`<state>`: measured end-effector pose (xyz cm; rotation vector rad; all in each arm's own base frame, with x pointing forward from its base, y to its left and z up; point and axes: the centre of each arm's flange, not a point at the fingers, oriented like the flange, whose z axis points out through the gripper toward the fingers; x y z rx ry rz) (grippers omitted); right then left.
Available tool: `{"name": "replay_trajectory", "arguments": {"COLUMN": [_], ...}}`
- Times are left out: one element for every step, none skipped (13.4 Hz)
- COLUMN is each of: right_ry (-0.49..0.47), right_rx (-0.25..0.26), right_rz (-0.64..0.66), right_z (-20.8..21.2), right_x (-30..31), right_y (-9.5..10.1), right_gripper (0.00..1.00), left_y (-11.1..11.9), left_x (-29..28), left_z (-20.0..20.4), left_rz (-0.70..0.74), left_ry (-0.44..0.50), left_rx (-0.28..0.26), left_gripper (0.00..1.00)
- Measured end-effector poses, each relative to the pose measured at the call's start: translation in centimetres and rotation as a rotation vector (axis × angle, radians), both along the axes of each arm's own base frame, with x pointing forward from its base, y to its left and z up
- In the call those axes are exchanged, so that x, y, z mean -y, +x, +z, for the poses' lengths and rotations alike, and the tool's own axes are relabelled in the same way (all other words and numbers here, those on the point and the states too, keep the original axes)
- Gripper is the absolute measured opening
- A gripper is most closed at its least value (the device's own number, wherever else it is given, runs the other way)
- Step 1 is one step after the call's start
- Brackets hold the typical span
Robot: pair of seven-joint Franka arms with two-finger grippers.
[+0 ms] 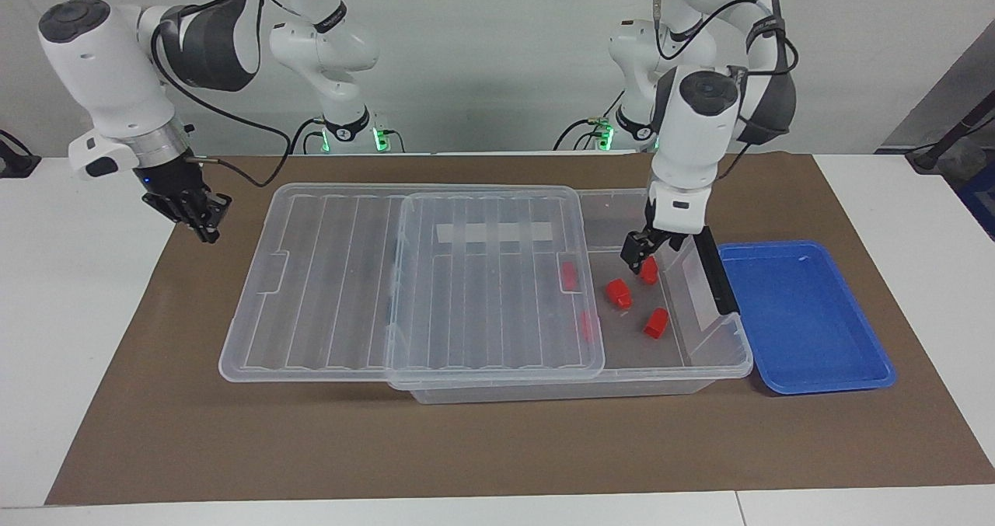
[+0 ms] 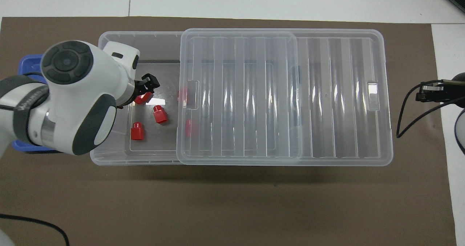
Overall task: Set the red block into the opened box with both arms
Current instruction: 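Withdraw the left gripper while the right gripper reaches the lid edge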
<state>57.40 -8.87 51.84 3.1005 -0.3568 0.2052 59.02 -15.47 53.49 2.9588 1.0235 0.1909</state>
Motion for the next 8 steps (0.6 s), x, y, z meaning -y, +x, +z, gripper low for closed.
{"name": "replay_trajectory", "arguments": {"right_ry": [-0.002,-0.003,-0.003,-0.002,-0.001,0.002,0.007,0.011], "right_rx": [0.008,0.012,0.009,0.001,0.0,-0.002,-0.006,-0.007], "right_rz": [0.0,0.0,0.0,0.001,0.003,0.007,0.015,0.027], "right_z": [-0.7,-1.5,-2.3,-3.1,-3.9,-4.6,-5.0,-5.1], "right_x": [0.0,0.1,0.2,0.1,0.0,-0.3,-0.9,-1.7], "right_y": [0.4,0.7,1.0,1.3,1.7,2.0,2.2,2.3], "right_gripper": [0.01,0.01,0.01,0.01,0.01,0.01,0.01,0.01], "left_y": [0.5,0.9,1.1,1.1,1.0,0.7,0.5,0.2], "left_x": [-1.9,-4.0,-6.3,-8.9,-11.9,-15.1,-18.3,-21.3], "left_z": [0.9,1.4,1.6,1.7,1.9,2.2,2.4,2.5], "left_rz": [0.058,0.077,0.042,-0.036,-0.133,-0.231,-0.329,-0.425], "left_ry": [-0.007,-0.006,0.004,0.02,0.036,0.048,0.059,0.07], "left_rx": [0.015,0.018,0.01,-0.013,-0.037,-0.054,-0.065,-0.072], "left_gripper": [1.0,1.0,1.0,1.0,1.0,1.0,1.0,1.0]}}
